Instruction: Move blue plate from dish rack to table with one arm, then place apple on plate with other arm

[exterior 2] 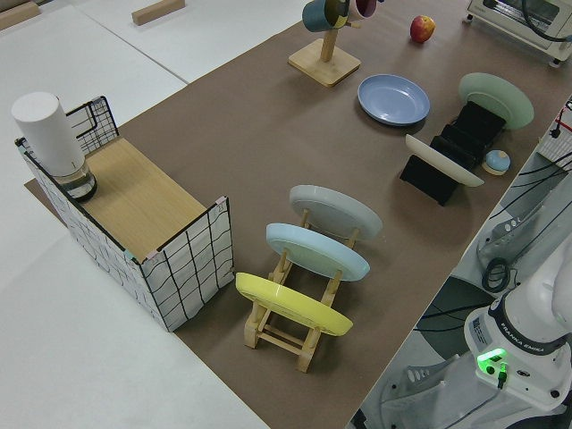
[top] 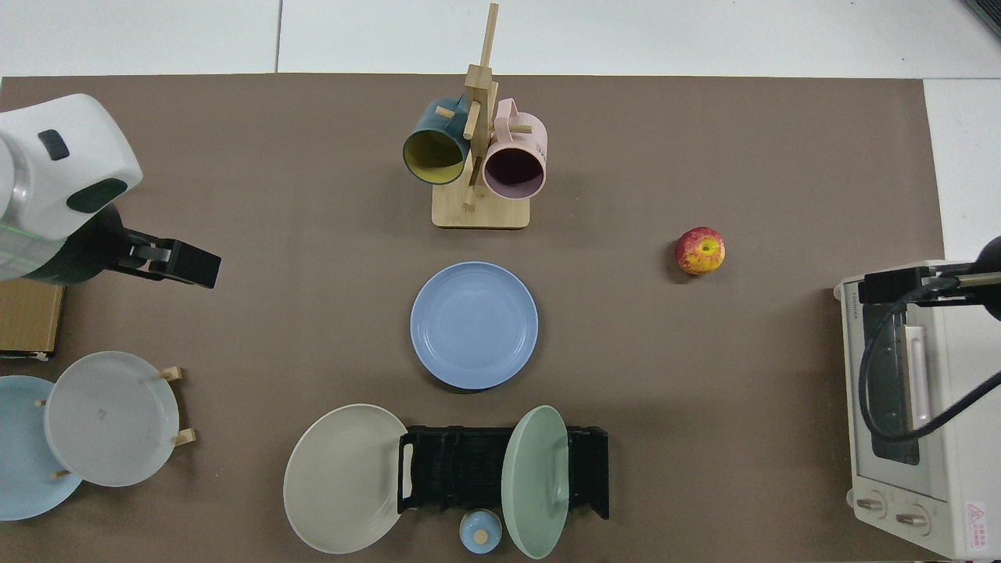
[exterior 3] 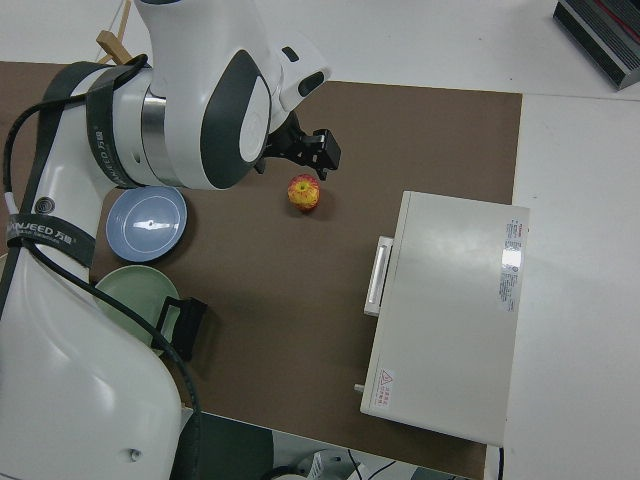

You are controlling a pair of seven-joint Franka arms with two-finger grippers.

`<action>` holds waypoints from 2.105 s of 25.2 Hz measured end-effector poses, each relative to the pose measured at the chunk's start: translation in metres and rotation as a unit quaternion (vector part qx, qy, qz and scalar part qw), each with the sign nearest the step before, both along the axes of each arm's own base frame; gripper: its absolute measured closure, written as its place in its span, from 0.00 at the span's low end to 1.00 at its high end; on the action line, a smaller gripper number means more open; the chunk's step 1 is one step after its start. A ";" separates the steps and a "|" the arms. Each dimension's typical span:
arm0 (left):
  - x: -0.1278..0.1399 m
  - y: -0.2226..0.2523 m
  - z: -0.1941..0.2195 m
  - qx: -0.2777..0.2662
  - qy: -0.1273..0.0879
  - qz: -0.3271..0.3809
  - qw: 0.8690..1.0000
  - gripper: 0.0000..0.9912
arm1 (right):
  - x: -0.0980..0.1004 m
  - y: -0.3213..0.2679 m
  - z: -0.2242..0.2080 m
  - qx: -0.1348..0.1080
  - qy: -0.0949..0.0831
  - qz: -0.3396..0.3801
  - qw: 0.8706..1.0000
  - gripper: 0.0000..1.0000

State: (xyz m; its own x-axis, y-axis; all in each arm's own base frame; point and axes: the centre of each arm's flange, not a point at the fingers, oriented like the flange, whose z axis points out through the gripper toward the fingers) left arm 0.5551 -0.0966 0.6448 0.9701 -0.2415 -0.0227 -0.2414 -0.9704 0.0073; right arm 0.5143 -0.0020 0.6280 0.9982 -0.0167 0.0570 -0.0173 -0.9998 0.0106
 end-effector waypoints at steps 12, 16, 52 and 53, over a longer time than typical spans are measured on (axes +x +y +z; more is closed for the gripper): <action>-0.007 -0.002 -0.001 0.010 0.017 -0.003 1.000 0.00 | 0.000 0.000 0.000 0.000 0.000 0.000 1.000 0.00; -0.010 0.002 0.001 0.011 0.016 0.000 1.000 0.00 | 0.000 0.000 0.000 0.000 0.000 0.000 1.000 0.00; -0.029 0.015 0.016 0.015 0.012 0.058 0.998 0.00 | 0.071 0.031 -0.090 -0.004 -0.024 0.031 0.999 0.00; -0.029 0.016 0.017 0.015 0.011 0.061 0.998 0.00 | 0.076 0.032 -0.101 -0.005 -0.022 0.032 0.999 0.00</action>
State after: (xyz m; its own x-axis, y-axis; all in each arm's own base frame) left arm 0.5257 -0.0806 0.6615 0.9915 -0.1196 -0.0505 -0.1206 -0.9925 -0.0187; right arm 0.5907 0.0302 0.5273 0.9936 0.0481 0.1017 0.0463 -0.9987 0.0203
